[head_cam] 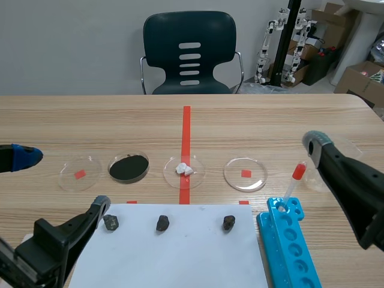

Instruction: Return to the home posture

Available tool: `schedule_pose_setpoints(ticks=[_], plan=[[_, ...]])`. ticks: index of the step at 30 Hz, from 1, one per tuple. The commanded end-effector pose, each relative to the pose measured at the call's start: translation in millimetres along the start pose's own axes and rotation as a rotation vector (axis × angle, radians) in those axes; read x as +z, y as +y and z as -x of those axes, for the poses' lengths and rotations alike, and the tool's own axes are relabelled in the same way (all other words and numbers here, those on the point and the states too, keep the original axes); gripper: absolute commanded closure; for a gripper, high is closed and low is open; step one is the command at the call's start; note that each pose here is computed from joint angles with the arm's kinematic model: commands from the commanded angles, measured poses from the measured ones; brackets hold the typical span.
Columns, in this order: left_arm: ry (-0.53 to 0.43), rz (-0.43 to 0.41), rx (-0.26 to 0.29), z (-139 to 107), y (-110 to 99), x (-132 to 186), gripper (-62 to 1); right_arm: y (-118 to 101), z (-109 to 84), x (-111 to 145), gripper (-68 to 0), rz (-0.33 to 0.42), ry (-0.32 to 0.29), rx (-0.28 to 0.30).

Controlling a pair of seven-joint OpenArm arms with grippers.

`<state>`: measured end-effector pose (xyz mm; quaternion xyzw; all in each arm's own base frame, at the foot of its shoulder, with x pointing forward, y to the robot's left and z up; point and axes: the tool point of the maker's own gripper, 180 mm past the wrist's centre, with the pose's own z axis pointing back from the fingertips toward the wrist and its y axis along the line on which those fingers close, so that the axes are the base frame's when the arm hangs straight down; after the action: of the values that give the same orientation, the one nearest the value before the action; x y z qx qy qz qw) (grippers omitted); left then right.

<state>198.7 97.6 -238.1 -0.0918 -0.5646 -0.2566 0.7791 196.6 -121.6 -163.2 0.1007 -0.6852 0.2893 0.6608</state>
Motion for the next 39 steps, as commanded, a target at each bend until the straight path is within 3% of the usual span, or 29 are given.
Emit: schedule_pose_setpoints(ticks=[1,10,16,39], plan=[[-0.029,-0.001,0.011,-7,-1,0,-62.3,1,-10.7,-2,-67.9,0.0,-0.035,-0.002],[-0.029,-0.001,0.011,-7,-1,0,-62.3,-5,-0.6,-3,-67.9,0.046,0.014,-0.061],[-0.026,-0.001,0.011,-7,-1,0,-62.3,-3,17.8,-3,-67.9,0.062,0.108,-0.078],[-0.011,-0.001,0.011,-4,-1,0,-62.3,-2,13.4,-4,-67.9,0.053,0.085,-0.074]])
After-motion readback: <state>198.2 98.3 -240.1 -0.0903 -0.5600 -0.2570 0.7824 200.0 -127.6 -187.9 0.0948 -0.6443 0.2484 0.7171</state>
